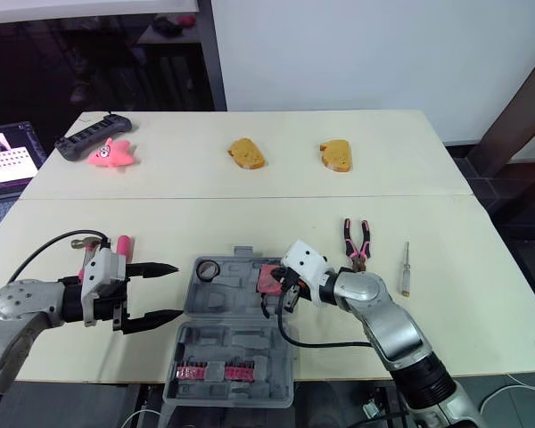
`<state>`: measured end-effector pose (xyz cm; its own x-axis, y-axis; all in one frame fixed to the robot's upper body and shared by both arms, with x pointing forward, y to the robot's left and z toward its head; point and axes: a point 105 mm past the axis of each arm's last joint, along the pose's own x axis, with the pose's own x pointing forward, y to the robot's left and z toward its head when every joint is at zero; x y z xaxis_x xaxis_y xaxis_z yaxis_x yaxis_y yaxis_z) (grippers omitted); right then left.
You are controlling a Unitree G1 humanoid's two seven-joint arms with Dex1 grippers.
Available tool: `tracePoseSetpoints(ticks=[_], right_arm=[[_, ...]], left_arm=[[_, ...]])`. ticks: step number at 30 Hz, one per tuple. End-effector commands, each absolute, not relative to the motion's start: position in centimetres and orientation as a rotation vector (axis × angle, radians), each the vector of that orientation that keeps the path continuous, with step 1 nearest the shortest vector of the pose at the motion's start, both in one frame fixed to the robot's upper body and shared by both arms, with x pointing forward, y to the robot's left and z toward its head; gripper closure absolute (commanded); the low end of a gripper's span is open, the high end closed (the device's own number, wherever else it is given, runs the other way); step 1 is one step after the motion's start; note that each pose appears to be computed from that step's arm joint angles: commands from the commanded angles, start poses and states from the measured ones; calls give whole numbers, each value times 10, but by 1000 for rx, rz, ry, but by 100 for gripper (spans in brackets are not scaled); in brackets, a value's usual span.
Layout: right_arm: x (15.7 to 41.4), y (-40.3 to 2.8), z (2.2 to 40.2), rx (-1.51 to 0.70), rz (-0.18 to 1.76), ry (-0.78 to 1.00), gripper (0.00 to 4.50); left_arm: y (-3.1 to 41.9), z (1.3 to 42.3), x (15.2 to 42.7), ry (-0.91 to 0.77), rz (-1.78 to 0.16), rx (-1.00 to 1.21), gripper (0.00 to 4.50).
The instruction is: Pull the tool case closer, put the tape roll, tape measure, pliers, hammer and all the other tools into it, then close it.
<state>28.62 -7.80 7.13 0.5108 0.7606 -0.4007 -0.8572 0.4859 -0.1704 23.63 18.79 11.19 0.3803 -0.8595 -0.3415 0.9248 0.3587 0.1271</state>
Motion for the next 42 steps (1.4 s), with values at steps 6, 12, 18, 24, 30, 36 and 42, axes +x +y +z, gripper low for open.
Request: tracePoseSetpoints(ticks=[6, 12, 18, 24, 30, 36, 42], right_arm=[[284, -72, 90, -385, 1032, 202, 372], [287, -75, 83, -393, 1014, 230, 372], [290, -88, 55, -428, 965, 355, 372], [287, -106, 16, -415, 913, 565, 372], [273, -111, -6, -412, 927, 727, 372], [275, -112, -19, -430, 897, 769, 372], [273, -117, -35, -464, 882, 846, 372]], left_arm=[[186, 119, 236, 212, -1170, 342, 0], [186, 119, 237, 213, -1167, 343, 0], [186, 119, 238, 212, -1165, 343, 0], [185, 120, 238, 210, -1167, 343, 0], [185, 122, 237, 210, -1166, 347, 0], [185, 122, 238, 208, -1167, 349, 0], [185, 123, 240, 206, -1168, 351, 0]])
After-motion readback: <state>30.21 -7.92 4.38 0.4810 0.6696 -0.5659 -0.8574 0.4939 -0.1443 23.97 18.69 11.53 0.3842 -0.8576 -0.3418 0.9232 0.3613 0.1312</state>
